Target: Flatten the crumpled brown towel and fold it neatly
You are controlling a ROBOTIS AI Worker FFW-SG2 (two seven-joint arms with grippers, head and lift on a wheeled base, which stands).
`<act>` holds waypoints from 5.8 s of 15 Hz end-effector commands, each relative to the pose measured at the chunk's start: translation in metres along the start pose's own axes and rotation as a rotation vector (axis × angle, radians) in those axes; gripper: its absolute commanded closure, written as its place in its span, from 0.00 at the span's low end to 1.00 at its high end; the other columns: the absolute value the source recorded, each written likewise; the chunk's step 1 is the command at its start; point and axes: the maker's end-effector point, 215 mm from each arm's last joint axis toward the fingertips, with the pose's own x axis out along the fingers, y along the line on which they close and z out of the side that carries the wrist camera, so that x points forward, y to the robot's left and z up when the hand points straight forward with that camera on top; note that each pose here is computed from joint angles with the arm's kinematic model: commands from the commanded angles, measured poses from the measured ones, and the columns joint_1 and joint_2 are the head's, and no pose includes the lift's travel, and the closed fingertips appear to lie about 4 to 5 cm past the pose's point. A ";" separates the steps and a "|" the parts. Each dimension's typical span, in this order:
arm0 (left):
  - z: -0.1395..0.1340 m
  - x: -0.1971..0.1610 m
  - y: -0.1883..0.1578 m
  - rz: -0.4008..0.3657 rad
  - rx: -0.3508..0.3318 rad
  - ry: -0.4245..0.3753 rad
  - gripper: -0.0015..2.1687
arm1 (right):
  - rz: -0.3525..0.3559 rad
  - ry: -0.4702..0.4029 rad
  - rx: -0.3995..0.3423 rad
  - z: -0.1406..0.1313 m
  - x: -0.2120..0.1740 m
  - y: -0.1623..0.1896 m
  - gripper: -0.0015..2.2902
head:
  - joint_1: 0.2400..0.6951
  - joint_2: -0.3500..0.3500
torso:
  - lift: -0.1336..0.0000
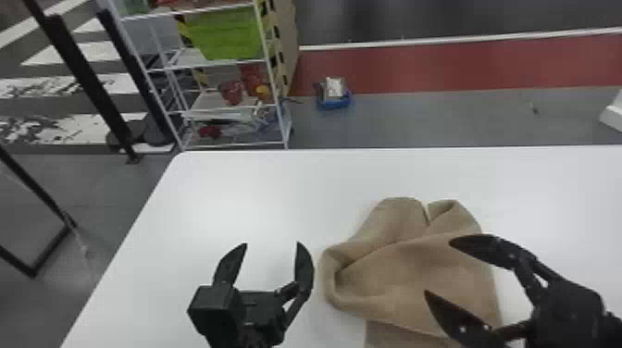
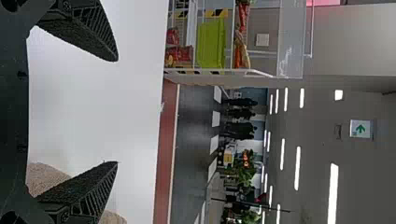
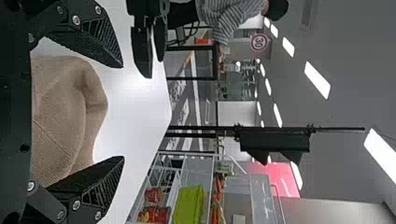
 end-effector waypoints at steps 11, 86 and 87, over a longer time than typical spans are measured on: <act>-0.007 0.004 -0.002 -0.013 0.001 0.024 0.04 | 0.014 0.364 0.124 -0.021 -0.136 -0.034 0.09 | 1.00 0.47 | 0.07; -0.012 0.001 0.006 -0.008 0.016 0.054 0.04 | -0.483 0.441 0.240 -0.046 0.002 -0.174 0.05 | 1.00 0.63 | 0.07; -0.012 0.002 0.004 -0.010 0.015 0.053 0.04 | -0.514 0.476 0.271 -0.059 -0.018 -0.178 0.09 | 1.00 0.60 | 0.07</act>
